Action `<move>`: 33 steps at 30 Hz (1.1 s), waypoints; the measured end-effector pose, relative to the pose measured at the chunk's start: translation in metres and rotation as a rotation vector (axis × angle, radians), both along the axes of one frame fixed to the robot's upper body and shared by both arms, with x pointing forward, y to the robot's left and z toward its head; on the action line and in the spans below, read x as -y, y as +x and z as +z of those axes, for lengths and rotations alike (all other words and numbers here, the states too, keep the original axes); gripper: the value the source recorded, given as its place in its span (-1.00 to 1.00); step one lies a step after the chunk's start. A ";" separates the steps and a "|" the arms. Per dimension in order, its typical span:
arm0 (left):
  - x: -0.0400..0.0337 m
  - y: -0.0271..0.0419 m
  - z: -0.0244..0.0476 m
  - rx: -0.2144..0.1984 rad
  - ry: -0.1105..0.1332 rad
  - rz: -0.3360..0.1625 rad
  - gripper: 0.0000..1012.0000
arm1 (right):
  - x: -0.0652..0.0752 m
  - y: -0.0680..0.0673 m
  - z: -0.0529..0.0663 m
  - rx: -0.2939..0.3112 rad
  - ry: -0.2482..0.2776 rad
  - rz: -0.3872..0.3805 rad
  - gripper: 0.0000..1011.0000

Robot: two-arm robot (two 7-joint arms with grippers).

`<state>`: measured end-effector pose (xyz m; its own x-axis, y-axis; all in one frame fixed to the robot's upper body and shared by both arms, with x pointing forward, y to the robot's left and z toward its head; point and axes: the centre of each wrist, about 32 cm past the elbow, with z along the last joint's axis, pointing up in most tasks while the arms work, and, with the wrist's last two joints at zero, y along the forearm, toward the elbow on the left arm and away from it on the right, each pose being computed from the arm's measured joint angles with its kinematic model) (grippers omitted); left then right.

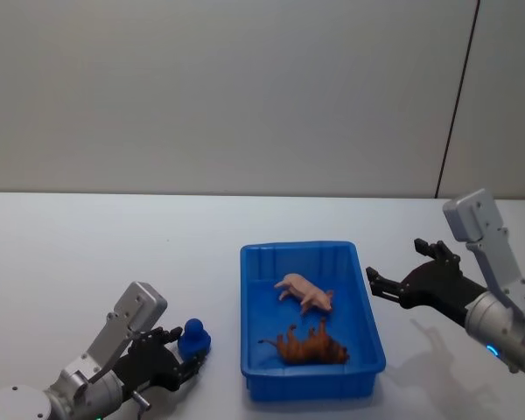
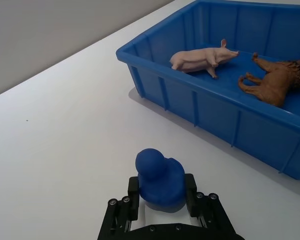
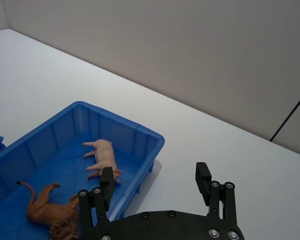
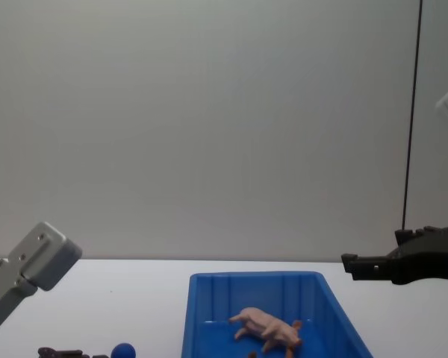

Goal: Pick up the two dolls from the table and place them into the box.

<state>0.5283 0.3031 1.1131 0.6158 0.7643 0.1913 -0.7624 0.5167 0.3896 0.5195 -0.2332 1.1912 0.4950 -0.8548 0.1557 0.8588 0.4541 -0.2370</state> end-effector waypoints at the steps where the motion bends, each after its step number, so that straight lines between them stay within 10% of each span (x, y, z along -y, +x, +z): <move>1: -0.0002 0.0000 -0.0005 -0.001 -0.001 0.001 0.05 | 0.000 0.000 0.000 0.000 0.000 0.000 0.98; 19: -0.0015 -0.0061 0.0013 0.008 -0.009 0.017 -0.19 | 0.000 0.000 0.000 0.000 0.000 0.000 0.98; 33: 0.0129 -0.0021 0.0356 0.138 -0.047 0.001 -0.38 | 0.000 0.000 0.000 0.000 0.000 0.000 0.98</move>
<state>0.5262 0.2902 1.1486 0.5852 0.7752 0.2380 -0.8076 0.5308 0.2569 0.5195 -0.2332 1.1912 0.4951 -0.8548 0.1557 0.8588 0.4542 -0.2371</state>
